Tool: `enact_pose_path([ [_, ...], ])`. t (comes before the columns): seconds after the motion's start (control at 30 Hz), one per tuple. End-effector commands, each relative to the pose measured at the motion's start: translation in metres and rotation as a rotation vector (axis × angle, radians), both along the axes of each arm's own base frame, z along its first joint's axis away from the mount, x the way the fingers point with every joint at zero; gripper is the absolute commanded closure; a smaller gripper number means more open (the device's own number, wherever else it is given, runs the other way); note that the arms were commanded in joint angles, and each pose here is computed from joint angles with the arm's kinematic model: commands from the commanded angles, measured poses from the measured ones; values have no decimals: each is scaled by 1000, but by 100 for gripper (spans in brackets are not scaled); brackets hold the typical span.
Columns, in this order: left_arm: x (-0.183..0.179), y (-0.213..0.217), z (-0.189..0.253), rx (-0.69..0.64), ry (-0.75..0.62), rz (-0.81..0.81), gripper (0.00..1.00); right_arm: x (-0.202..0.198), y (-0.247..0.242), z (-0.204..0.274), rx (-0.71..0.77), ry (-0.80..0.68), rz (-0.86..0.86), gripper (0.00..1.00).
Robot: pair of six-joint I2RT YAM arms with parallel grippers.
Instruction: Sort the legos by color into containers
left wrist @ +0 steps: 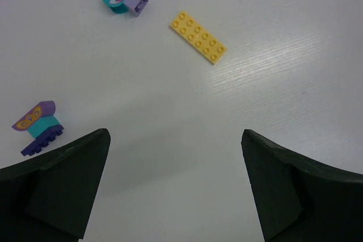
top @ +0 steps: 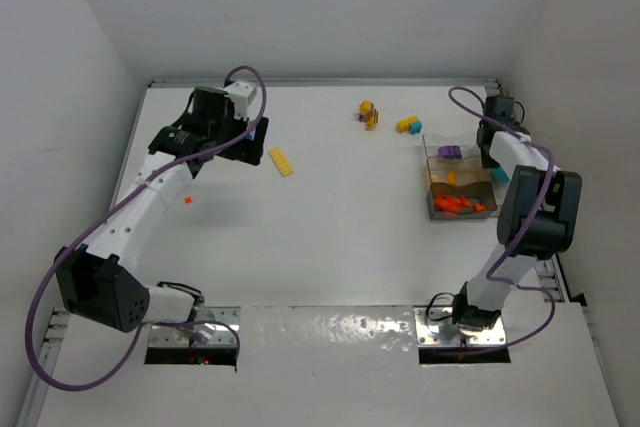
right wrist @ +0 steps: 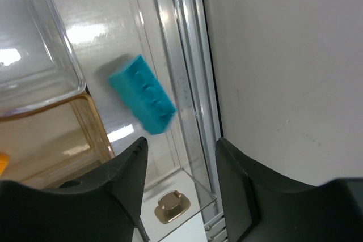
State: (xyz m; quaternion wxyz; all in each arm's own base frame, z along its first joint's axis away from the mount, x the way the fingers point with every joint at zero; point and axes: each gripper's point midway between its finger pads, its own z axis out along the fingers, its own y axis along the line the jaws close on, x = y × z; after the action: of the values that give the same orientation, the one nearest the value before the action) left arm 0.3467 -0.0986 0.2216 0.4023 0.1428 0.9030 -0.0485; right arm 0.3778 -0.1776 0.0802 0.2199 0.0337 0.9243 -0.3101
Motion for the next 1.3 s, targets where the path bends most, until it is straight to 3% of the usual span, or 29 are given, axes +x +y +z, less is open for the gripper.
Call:
enact_pose_path([
  [0.0, 6, 4, 14, -14, -58, 12, 0, 15, -6, 25, -23, -76, -19, 49],
  [0.17, 6, 4, 13, -15, -56, 14, 3, 17, -3, 50, -26, -137, -23, 49],
  [0.23, 6, 5, 10, -9, -52, 16, 14, 17, 3, 61, -11, -181, -39, 49],
  [0.3, 6, 9, 5, 21, -47, 16, 34, 14, 13, 75, 8, -223, -38, 47],
  [0.4, -1, 30, -17, 157, 12, 17, 40, 5, 38, 80, 45, -261, -29, 47],
  [0.47, -9, 49, -33, 271, 66, 12, 40, 3, 57, 82, 13, -272, 0, 47],
  [0.6, -42, 97, -69, 397, 213, 111, 26, -2, 94, 90, 67, -355, 47, 47],
  [0.67, -55, 124, -80, 341, 310, 186, 27, -3, 117, 95, 119, -394, 83, 48],
  [0.77, -61, 170, -100, 299, 424, 335, 40, -7, 150, 100, 226, -468, 151, 50],
  [0.83, -55, 181, -114, 253, 492, 390, 42, -11, 163, 98, 283, -507, 165, 51],
  [0.97, -31, 165, -134, 116, 542, 456, 25, -18, 186, 103, 315, -527, 217, 51],
  [1.27, -13, 174, -179, 96, 627, 648, 30, -27, 188, 114, 322, -572, 216, 53],
])
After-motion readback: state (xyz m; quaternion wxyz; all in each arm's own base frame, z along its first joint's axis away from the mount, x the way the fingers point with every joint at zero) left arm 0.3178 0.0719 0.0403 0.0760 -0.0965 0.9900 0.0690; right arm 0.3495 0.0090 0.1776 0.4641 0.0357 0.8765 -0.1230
